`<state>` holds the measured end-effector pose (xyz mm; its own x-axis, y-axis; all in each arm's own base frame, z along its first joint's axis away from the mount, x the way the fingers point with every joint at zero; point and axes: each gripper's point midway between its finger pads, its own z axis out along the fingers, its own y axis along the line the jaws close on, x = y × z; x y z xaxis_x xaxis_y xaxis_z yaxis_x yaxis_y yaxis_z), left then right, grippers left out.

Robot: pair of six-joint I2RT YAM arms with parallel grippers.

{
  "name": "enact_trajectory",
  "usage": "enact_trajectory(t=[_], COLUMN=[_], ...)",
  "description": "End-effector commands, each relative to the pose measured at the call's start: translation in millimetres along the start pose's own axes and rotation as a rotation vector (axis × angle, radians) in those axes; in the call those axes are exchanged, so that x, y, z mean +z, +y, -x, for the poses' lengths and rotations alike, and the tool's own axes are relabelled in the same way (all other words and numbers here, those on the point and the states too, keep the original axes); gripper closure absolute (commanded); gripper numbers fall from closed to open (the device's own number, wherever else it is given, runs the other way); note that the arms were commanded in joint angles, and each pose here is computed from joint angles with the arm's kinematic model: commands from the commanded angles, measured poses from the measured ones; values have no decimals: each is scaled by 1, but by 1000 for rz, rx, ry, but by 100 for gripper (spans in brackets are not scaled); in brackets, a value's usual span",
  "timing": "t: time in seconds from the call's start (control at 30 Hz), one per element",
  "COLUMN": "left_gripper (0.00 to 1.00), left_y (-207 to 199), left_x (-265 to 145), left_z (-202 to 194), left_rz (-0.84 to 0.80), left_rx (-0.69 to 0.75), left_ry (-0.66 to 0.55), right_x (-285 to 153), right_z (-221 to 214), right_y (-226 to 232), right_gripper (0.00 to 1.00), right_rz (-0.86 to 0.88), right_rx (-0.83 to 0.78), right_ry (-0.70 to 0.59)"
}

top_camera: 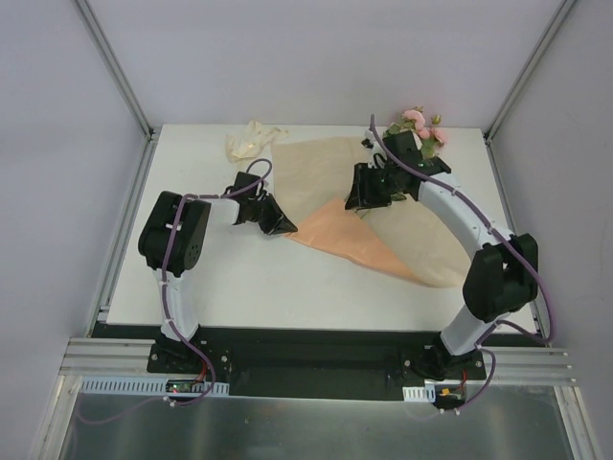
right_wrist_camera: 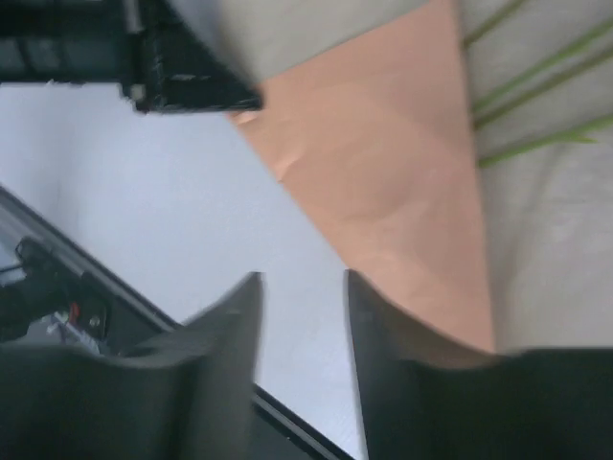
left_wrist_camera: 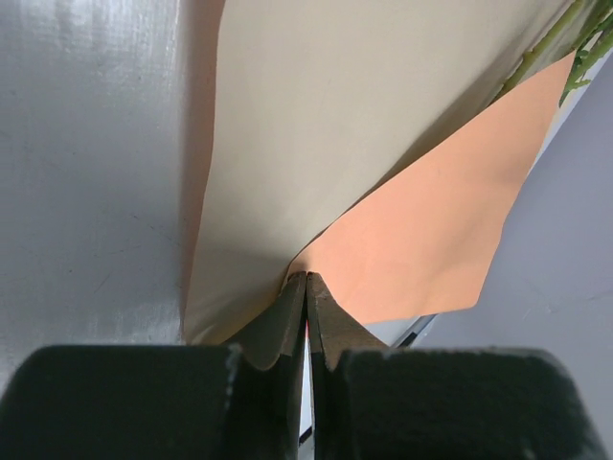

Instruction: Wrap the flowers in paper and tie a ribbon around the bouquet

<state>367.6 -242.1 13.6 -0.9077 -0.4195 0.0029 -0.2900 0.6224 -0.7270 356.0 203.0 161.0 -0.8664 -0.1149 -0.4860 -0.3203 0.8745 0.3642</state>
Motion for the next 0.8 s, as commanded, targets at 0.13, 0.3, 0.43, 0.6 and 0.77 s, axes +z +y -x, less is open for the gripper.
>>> enact_trajectory(t=[0.13,0.3,0.43,0.6,0.77], left_gripper=[100,100,100,100,100], left_y=[47,49,52,58,64], left_x=[4,3,2,1,2], left_z=[-17,-15,-14,-16,-18], left_rz=[204,232,252,277,297], left_rx=[-156,-181,-189,-197,-200], left_ry=[85,77,67,64,66], right_x=[54,86,101,100,83], right_z=[-40,-67,-93,-144,-163], right_y=[36,20,-8,-43,-58], right_gripper=[100,99,99,99,99], right_rz=[237,181,73,-59,-109], right_rx=[182,192,214,256,285], right_ry=[182,241,286,349,328])
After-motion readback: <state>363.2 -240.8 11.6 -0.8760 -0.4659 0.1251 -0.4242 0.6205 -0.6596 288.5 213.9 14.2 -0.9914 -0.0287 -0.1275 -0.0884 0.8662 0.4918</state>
